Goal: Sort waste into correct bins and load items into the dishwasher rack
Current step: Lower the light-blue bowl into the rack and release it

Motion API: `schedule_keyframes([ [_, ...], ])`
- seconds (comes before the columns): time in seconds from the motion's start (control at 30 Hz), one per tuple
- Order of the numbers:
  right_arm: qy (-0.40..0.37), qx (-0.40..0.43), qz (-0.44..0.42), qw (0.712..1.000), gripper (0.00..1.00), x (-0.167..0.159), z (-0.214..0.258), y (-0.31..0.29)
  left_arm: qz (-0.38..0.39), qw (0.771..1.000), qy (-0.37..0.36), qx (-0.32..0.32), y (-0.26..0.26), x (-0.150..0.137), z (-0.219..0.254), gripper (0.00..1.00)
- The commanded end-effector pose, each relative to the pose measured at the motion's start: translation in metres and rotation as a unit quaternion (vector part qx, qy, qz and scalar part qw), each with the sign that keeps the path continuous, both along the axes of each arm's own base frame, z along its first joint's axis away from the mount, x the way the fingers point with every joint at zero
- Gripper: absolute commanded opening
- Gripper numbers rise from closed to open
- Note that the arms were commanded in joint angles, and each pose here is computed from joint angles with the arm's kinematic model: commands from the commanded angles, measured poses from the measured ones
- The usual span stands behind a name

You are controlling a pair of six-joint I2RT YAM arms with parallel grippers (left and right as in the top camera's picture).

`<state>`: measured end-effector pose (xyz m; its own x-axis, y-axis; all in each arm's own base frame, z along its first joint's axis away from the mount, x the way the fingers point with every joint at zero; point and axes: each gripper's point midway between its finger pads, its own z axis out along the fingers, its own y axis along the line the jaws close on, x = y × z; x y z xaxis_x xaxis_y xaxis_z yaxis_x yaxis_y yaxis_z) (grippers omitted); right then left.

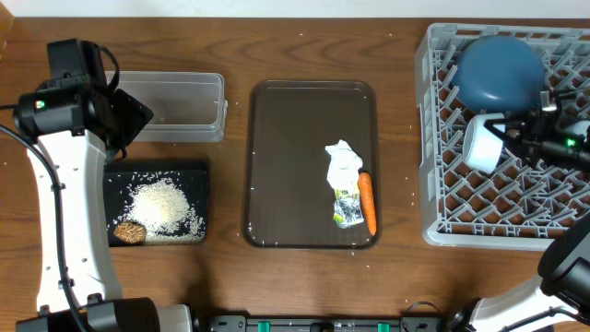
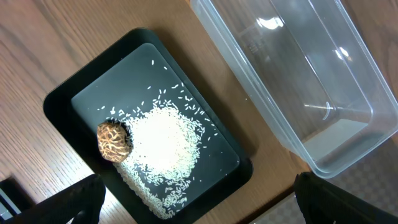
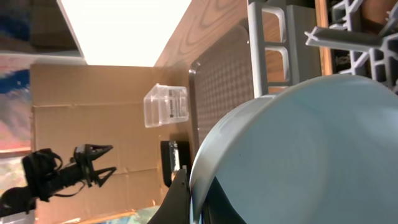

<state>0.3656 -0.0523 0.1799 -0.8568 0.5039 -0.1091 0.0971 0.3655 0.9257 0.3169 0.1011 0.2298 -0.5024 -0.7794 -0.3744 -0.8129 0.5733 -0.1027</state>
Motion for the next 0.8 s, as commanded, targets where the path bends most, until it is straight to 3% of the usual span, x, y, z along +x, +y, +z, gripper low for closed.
schedule_keyframes([
  [0.0, -0.016, -0.009, 0.006, 1.000, 0.01, -0.005, -0.002, -0.001, 0.010, 1.000, -0.013, 0.004, 0.002, -0.001, 0.009, 0.98],
  [0.23, 0.018, -0.053, 0.000, 0.998, 0.01, -0.011, -0.019, -0.014, 0.010, 1.000, -0.013, 0.004, 0.002, -0.001, 0.009, 0.98],
  [0.5, 0.165, -0.172, -0.070, 0.969, 0.02, -0.032, -0.060, -0.062, 0.010, 1.000, -0.013, 0.004, 0.002, -0.001, 0.009, 0.98],
  [0.77, 0.263, -0.290, -0.158, 0.907, 0.26, -0.061, -0.060, -0.103, 0.010, 1.000, -0.013, 0.004, 0.002, -0.001, 0.009, 0.98],
])
